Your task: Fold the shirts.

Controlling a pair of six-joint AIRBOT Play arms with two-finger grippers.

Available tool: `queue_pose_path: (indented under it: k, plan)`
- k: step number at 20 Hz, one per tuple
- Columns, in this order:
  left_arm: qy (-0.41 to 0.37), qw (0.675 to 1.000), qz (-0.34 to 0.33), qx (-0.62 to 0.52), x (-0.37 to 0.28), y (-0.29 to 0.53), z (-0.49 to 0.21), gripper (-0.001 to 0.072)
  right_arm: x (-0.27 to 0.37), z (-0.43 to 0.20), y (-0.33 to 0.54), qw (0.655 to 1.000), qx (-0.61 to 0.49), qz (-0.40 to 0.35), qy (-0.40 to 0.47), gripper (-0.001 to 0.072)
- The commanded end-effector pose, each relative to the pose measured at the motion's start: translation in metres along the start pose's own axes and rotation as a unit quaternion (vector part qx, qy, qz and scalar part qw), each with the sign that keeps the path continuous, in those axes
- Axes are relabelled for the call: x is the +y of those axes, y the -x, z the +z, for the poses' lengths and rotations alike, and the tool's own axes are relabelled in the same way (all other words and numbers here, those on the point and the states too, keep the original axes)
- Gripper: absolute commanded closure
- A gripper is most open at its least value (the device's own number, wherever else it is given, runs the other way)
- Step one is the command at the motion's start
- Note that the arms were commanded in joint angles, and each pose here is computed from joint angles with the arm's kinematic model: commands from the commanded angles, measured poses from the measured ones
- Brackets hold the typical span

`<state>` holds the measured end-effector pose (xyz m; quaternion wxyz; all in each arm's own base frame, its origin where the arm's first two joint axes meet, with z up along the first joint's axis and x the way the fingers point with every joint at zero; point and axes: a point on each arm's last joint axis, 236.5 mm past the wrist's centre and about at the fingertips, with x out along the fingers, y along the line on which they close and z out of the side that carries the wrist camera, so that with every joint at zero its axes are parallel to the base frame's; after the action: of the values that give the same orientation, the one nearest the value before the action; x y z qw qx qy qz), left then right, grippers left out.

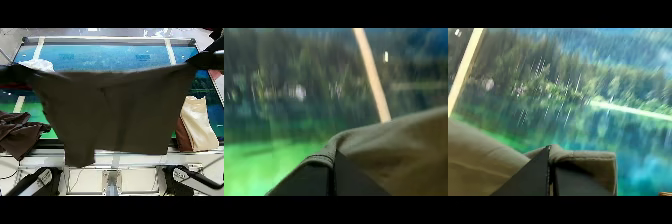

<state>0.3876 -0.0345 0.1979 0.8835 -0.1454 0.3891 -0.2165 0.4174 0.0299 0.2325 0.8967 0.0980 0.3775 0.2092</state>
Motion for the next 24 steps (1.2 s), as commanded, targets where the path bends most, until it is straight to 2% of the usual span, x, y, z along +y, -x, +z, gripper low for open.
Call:
queue_pose_path:
  k: [1, 5, 9, 16, 20, 24]
  plan:
    - [0.004, 0.988, 0.026, 0.15, 0.049, -0.115, -0.059, 0.0698, -0.037, -0.042, -0.1, 0.995, 0.089, 0.019, -0.046, 0.0703]
    - [0.098, 0.988, 0.113, 0.038, 0.135, -0.197, -0.028, 0.0699, -0.075, -0.052, -0.188, 0.994, 0.083, -0.006, -0.073, 0.0704]
    - [0.102, 0.984, 0.146, -0.025, 0.163, -0.202, -0.004, 0.0698, -0.109, -0.054, -0.221, 0.992, 0.057, -0.036, -0.108, 0.0704]
    - [0.086, 0.987, 0.136, 0.015, 0.151, -0.176, -0.014, 0.0698, -0.105, -0.087, -0.208, 0.986, 0.134, -0.042, -0.092, 0.0704]
    - [0.064, 0.977, 0.144, 0.145, 0.149, -0.165, -0.078, 0.0699, -0.089, -0.117, -0.218, 0.98, 0.175, -0.027, -0.094, 0.0704]
    - [0.08, 0.968, 0.139, 0.194, 0.15, -0.168, -0.118, 0.0699, -0.087, -0.144, -0.231, 0.975, 0.193, -0.032, -0.103, 0.0704]
